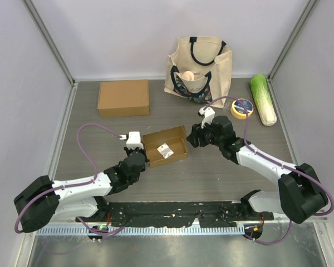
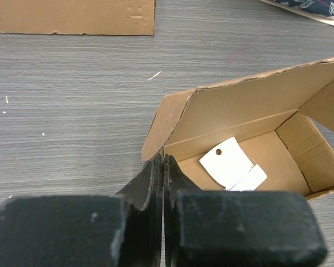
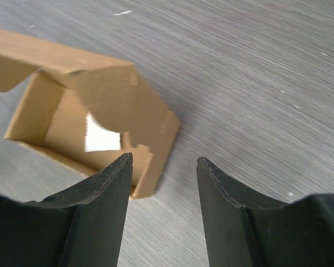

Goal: Fold the paper box

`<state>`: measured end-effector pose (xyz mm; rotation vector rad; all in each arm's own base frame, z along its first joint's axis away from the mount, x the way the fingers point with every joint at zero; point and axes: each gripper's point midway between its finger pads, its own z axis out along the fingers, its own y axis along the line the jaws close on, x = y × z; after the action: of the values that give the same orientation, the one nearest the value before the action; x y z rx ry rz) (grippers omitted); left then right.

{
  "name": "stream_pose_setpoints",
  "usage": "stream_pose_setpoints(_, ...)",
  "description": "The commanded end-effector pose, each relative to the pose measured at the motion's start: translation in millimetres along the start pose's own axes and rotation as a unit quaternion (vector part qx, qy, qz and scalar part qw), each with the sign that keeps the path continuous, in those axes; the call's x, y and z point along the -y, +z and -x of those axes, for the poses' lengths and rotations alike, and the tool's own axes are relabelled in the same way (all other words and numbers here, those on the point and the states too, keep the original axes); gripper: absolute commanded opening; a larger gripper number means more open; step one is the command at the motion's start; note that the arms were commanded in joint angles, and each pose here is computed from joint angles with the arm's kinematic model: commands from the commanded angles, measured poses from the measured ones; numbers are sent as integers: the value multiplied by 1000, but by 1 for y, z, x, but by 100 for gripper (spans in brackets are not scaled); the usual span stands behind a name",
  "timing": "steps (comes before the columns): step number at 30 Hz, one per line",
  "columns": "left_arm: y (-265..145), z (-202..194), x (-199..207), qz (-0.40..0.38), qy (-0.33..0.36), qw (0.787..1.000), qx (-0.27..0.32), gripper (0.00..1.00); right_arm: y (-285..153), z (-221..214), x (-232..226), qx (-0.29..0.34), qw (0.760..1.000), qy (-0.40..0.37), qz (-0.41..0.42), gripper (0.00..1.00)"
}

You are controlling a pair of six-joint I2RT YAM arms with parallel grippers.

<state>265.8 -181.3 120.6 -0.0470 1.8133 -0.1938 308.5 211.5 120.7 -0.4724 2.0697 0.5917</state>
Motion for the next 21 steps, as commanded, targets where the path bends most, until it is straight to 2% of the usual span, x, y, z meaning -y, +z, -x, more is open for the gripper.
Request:
stream_pose_setpoints(1, 0, 19, 5, -2, -11, 1000, 26, 0, -5, 38, -37, 79, 990, -57, 99, 56)
stream_pose_setpoints(8, 0, 20, 5, -2, -7, 1000, 29, 0, 14, 44, -38, 83, 990, -56, 103, 54)
stream_pose_setpoints(11, 1, 23, 7, -5, -5, 999, 33, 0, 21, 46, -45, 82, 990, -59, 96, 43)
stream_pose_setpoints(12, 2, 26, 9, -5, -9, 999, 35, 0, 23, 46, -42, 84, 992, -60, 79, 36)
stream_pose_setpoints(14, 3, 28, 10, -1, -15, 999, 38, 0, 23, 44, -43, 88, 992, -61, 62, 31)
stream_pose_setpoints(15, 4, 31, 11, 1, -25, 999, 40, 0, 21, 47, -45, 98, 992, -63, 46, 24)
stream_pose_setpoints(17, 6, 35, 14, 3, -38, 998, 47, 0, 18, 44, -48, 111, 992, -59, 34, 16)
stream_pose_setpoints(18, 7, 37, 15, 6, -47, 998, 51, 0, 13, 53, -53, 137, 988, -62, 18, 10)
stream_pose_setpoints(21, 12, 44, 16, 20, -62, 995, 72, 0, 7, 56, -50, 174, 982, -67, -36, 1)
